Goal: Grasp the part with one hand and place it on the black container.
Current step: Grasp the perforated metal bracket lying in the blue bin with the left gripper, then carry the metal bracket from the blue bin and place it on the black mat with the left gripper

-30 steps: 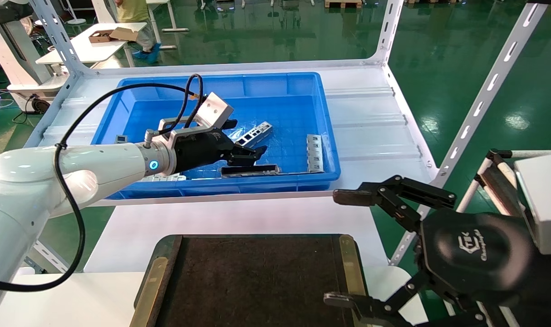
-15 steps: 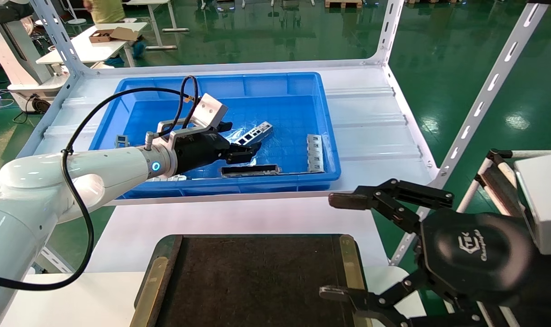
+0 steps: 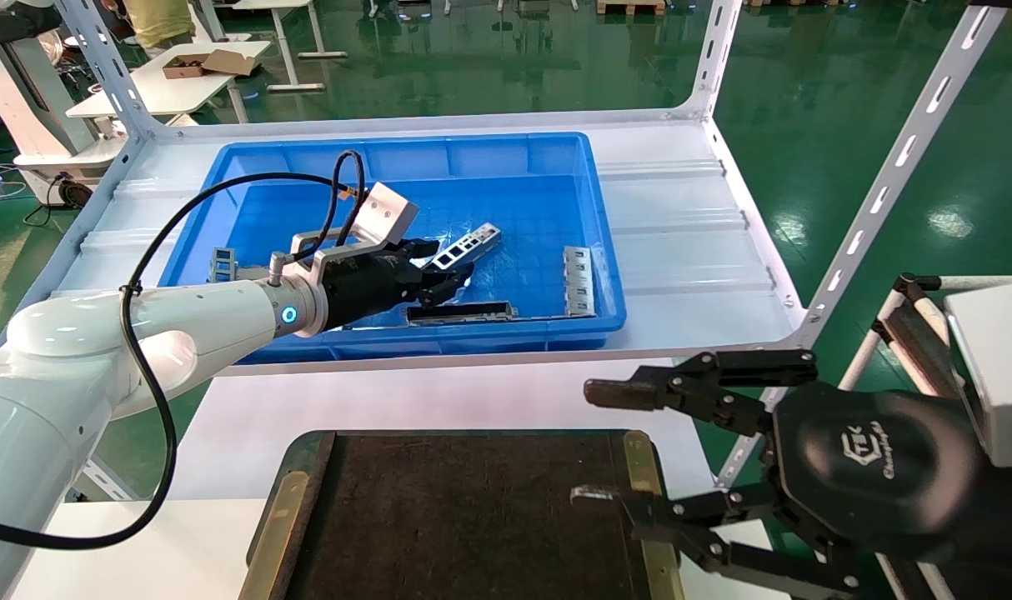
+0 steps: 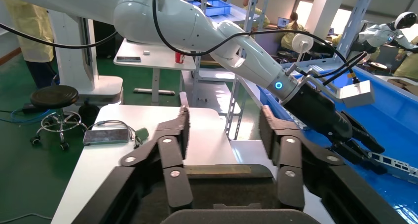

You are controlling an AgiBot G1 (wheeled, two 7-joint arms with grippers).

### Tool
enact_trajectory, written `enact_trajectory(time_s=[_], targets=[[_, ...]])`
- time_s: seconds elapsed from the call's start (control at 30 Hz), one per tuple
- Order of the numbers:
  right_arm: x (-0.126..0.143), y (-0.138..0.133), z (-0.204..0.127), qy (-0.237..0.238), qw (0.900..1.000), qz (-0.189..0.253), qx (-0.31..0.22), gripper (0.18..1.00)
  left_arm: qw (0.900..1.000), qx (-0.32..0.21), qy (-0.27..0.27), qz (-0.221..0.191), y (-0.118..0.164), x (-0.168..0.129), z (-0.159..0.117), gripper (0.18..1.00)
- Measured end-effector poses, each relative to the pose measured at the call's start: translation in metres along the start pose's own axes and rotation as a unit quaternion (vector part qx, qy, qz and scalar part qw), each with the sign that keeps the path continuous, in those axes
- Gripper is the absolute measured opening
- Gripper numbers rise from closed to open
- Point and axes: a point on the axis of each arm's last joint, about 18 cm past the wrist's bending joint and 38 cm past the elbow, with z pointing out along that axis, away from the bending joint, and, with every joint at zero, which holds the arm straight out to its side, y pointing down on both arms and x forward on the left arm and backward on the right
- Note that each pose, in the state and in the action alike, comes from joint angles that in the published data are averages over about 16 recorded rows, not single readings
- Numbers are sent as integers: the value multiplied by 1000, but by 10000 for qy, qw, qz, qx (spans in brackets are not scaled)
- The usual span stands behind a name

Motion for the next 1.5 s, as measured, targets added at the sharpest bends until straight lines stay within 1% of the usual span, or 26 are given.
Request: enact_trajectory(time_s=[0.13, 0.23, 0.33, 0.43, 0.53, 0.63, 0.8, 0.97, 1.1, 1.27, 1.5], targets=[[0, 0, 0, 0, 10000, 0, 0, 578, 10000, 0, 13, -37, 1, 1, 1, 571], [0, 0, 0, 0, 10000, 0, 0, 497, 10000, 11, 23, -63, 1, 2, 1, 509], [0, 0, 0, 0, 10000, 0, 0, 433, 9999, 40, 35, -99, -1, 3, 1, 437], [0, 0, 0, 0, 10000, 0, 0, 364, 9998, 89, 56, -139, -4, 3, 1, 396], [0, 0, 0, 0, 10000, 0, 0, 319, 9996, 170, 91, -183, -9, 3, 0, 355], [0, 0, 0, 0, 10000, 0, 0, 271, 9992, 287, 151, -226, -17, 3, -1, 339], [0, 0, 0, 0, 10000, 0, 0, 223, 9975, 548, 333, -293, -33, 3, -8, 322], [0, 0, 0, 0, 10000, 0, 0, 202, 9938, 863, 607, -350, -48, 1, -20, 322], [0, 0, 0, 0, 10000, 0, 0, 194, 9891, 1107, 890, -383, -55, 0, -35, 322], [0, 0, 0, 0, 10000, 0, 0, 191, 9818, 1330, 1294, -394, -53, 1, -57, 322], [0, 0, 0, 0, 10000, 0, 0, 191, 9703, 1478, 1880, -358, -36, 7, -90, 321]])
